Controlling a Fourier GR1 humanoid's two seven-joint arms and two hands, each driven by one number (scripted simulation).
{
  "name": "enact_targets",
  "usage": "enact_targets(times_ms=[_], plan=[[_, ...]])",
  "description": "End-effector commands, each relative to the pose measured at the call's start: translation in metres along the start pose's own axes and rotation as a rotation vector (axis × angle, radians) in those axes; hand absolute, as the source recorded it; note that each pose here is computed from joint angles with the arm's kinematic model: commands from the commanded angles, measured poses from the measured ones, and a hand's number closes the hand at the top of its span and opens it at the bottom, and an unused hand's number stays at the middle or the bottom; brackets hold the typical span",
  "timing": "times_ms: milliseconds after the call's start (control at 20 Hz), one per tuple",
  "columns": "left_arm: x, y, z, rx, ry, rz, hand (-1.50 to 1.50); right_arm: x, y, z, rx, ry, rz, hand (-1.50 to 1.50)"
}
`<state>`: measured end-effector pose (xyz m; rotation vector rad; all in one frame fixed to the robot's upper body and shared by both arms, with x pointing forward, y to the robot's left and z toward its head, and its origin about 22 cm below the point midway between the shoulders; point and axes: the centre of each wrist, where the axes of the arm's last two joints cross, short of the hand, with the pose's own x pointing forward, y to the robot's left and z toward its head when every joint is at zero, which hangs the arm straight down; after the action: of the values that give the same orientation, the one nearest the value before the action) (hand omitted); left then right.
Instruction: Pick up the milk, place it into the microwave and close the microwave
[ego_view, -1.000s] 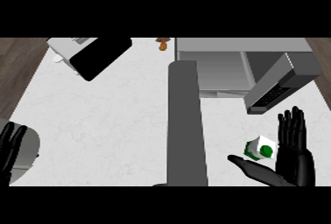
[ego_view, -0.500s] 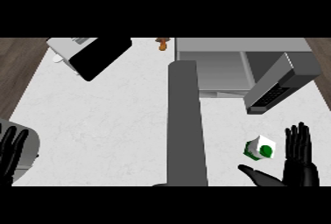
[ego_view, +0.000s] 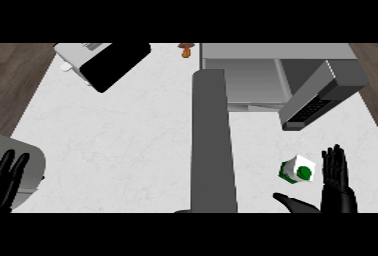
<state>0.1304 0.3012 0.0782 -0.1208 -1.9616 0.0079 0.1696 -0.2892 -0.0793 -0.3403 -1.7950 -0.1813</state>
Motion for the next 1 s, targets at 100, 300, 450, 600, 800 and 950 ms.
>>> enact_targets(times_ms=[100,300,450,600,800,950], plan=[[-0.004,0.009,-0.001,-0.005,0.003,0.002,-1.5,-0.012,-0.003,-0.008,0.013,-0.002,0.009,-1.5],[-0.001,0.008,0.005,0.012,0.0,-0.006,-1.5,-0.027,0.016,-0.012,-0.018,0.015,0.02,-1.5],[0.004,0.003,0.003,0.002,-0.01,0.017,-1.5,-0.052,-0.005,-0.004,-0.078,0.037,0.083,-1.5],[0.02,0.0,0.003,0.001,-0.006,-0.008,-1.5,-0.043,-0.021,-0.026,-0.13,0.047,0.165,-1.5],[0.006,0.002,-0.003,0.013,0.005,0.004,-1.5,-0.076,-0.045,-0.011,-0.157,0.081,0.175,-1.5],[-0.007,0.007,-0.004,-0.016,0.0,0.011,-1.5,-0.076,-0.046,-0.01,-0.117,0.088,0.127,-1.5]])
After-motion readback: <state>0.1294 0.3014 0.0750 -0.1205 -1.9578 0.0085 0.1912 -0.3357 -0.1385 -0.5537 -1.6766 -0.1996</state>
